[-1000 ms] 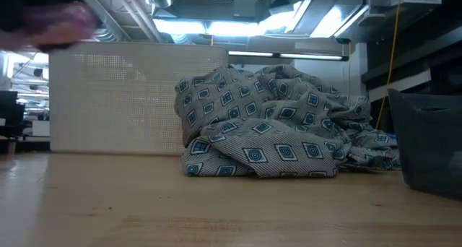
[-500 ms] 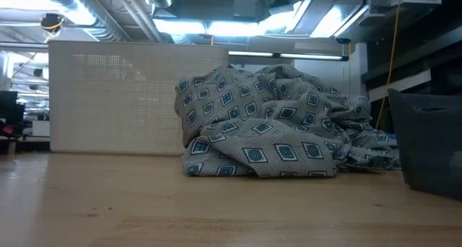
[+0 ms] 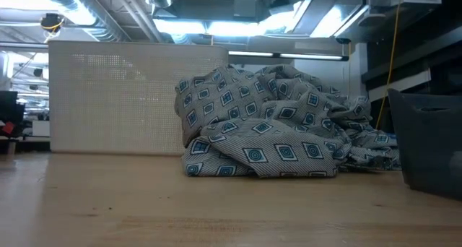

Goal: Pick & Place Medicine items
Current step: Put the pink pill bottle into the red bin, then put the gray patient gown into the white bin

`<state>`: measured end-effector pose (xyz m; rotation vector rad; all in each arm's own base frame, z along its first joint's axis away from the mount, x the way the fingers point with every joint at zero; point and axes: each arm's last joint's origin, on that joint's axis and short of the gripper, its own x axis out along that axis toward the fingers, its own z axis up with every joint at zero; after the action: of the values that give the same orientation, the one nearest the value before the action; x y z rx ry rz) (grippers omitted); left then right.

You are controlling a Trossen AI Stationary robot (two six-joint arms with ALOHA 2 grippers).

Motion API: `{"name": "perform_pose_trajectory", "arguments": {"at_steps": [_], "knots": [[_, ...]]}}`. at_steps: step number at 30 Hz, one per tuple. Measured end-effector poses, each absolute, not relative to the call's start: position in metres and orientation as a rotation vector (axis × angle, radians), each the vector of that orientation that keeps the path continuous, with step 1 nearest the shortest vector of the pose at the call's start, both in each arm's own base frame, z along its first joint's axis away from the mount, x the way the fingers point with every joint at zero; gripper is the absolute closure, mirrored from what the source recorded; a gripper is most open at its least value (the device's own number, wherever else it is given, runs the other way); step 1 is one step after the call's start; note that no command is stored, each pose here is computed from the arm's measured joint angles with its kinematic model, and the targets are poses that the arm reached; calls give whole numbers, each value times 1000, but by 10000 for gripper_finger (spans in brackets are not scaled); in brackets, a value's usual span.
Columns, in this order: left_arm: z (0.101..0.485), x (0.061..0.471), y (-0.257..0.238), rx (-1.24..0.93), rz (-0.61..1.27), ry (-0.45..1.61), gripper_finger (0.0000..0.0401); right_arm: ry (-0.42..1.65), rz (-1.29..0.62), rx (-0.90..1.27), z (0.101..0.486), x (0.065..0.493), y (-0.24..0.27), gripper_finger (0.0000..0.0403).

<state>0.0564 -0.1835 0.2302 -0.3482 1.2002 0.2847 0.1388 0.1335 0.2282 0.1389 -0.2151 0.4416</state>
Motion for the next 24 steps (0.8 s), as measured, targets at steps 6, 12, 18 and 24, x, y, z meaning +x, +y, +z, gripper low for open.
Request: {"name": "perform_pose_trajectory", "arguments": {"at_steps": [6, 12, 18, 24], "knots": [[225, 57, -187, -322, 306, 1167, 265, -215, 442, 139, 228, 139, 134, 193], [225, 59, -187, -311, 306, 1117, 227, -215, 442, 142, 228, 139, 134, 193], [226, 63, -184, -303, 328, 1085, 207, -215, 442, 142, 228, 139, 134, 193], [227, 70, -182, -280, 328, 994, 205, -215, 437, 140, 228, 139, 133, 193]]}}
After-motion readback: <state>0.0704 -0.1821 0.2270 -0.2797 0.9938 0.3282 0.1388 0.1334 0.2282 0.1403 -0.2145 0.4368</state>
